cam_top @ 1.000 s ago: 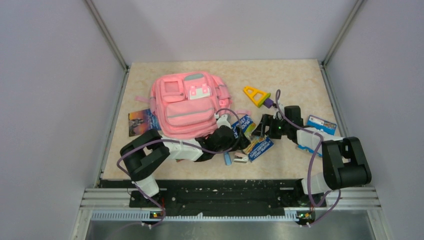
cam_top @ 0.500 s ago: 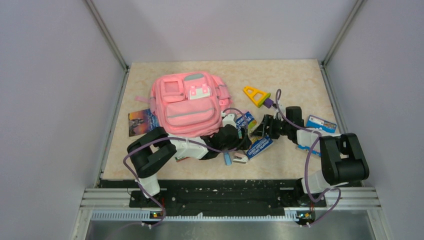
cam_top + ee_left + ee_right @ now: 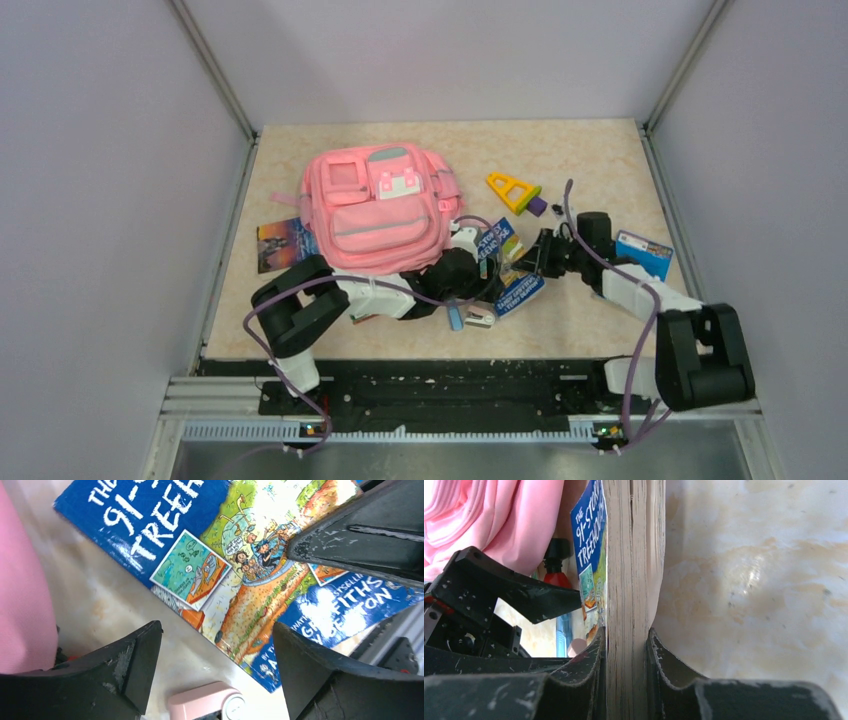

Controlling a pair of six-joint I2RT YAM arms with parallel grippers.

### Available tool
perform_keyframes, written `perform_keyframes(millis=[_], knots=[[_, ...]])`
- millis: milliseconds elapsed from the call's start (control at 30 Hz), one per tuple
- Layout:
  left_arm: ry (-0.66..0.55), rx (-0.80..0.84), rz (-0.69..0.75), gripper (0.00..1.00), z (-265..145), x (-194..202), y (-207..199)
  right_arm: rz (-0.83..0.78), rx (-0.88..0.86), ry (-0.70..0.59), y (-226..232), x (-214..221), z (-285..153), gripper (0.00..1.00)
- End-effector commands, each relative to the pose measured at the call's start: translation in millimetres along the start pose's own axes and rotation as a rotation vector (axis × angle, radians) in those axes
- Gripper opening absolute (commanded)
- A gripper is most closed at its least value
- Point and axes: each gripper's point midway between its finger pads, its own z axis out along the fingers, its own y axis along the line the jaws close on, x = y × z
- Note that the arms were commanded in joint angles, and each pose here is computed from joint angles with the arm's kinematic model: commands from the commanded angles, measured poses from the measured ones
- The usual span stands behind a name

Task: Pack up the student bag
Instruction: Pick up the book from the center of the board.

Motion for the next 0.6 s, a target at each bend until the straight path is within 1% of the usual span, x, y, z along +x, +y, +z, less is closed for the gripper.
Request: perform_keyframes(millis=[0,133,233,300,400,467,567], knots=[[-0.219,0.184,0.109,0.86,-47,-90,-65,-0.062,0.033,-0.240,32,-55,-44,0.00],[-0.351,0.223,0.127,0.88,-98,-131,-78,-0.119,-0.033,-0.418,69,-82,-87,0.00],[-0.413,0.251,0.097,0.90,-132,-145,-78,-0.166,-0.144,-0.534,102,-95,-115,0.00],[-0.439,0.283,0.074,0.91,-150,-149,-77,-0.192,-0.247,-0.599,126,-101,-131,0.00],[-0.433,0.342,0.043,0.93,-168,-150,-77,-0.240,-0.420,-0.656,163,-103,-153,0.00],[-0.431,0.350,0.021,0.93,-176,-149,-73,-0.262,-0.497,-0.694,181,-104,-168,0.00],[-0.451,0.392,-0.007,0.94,-191,-149,-70,-0.301,-0.579,-0.707,202,-102,-180,0.00]])
